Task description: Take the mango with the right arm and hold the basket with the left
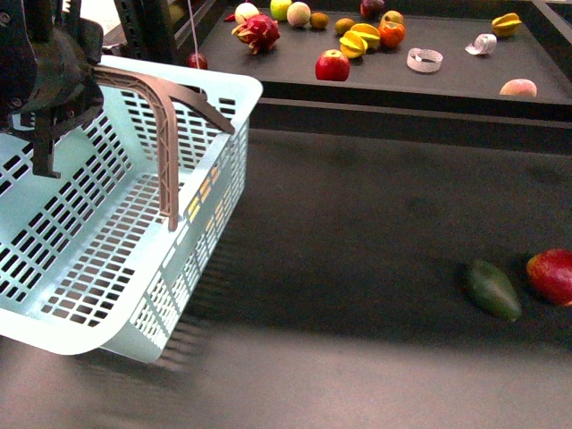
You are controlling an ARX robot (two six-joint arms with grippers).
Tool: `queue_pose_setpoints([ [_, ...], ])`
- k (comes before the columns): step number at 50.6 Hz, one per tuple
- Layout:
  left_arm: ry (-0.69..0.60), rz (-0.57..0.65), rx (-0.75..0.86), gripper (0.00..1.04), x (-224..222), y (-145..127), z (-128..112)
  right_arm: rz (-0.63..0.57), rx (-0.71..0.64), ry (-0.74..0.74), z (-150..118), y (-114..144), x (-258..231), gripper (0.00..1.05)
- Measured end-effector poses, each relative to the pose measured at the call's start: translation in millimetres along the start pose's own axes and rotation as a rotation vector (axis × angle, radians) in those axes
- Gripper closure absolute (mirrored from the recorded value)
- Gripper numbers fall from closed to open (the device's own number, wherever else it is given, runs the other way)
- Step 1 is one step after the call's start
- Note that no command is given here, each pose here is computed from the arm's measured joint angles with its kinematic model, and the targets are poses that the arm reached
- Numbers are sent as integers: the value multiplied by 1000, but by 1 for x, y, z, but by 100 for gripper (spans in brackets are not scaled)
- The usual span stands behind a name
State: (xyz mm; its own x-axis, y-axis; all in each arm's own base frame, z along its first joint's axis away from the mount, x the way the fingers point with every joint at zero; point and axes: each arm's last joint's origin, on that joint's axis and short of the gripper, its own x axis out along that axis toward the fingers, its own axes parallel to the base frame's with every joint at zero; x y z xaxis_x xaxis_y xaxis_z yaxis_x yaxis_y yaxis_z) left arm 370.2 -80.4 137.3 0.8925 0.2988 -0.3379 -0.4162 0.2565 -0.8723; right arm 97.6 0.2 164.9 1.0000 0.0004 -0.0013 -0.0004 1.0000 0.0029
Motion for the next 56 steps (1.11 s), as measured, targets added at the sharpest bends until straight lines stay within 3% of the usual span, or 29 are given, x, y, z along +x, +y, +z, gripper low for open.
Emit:
queue_pose_setpoints([
  [16, -74, 87, -63, 99, 39, 17, -5, 0, 0, 0, 0, 0, 0, 8],
  [39, -75, 111, -122, 99, 61, 16, -19, 0, 0, 0, 0, 0, 0, 8],
  [49, -28, 109, -172, 68, 53, 16, -20, 0, 0, 0, 0, 0, 0, 8],
  [56, -13, 117, -159, 44, 32, 15, -8, 0, 0, 0, 0, 0, 0, 8],
])
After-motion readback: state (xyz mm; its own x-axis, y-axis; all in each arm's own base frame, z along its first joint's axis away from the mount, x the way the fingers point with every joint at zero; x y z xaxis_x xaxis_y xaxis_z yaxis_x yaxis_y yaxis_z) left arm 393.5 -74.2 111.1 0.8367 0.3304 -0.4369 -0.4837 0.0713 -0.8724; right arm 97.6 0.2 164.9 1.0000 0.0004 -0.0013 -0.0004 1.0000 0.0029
